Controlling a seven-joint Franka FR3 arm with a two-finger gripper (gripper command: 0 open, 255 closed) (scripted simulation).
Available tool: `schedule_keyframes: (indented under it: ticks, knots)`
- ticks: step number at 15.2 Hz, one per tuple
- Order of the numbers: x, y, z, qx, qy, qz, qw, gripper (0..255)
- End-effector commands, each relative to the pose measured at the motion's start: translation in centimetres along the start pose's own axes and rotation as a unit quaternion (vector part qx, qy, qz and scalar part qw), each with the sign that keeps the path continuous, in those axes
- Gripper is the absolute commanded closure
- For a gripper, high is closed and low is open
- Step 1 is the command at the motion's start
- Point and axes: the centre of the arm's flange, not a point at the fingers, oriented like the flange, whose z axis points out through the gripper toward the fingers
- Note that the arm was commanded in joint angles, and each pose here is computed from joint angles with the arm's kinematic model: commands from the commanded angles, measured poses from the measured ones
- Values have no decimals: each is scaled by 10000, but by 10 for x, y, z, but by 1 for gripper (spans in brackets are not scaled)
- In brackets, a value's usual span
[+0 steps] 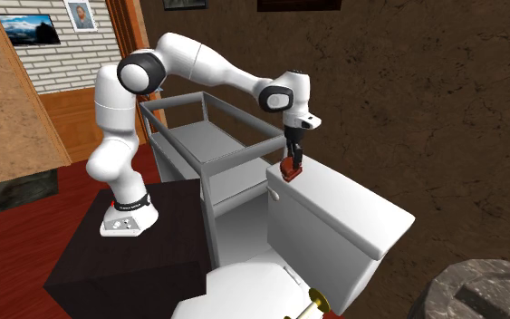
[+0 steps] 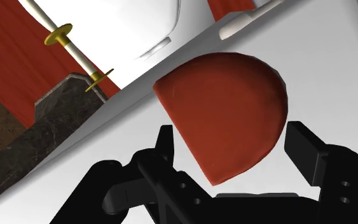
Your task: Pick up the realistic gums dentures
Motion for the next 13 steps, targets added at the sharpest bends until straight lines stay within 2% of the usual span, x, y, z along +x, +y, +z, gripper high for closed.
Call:
schedule_keyframes:
  ticks: [1, 11, 13]
  knots:
    - [1, 1, -12, 0, -1, 0, 10000, 255]
    - [3, 5, -65, 0, -1, 0, 10000, 255]
    - [3, 5, -66, 0, -1, 0, 10000, 255]
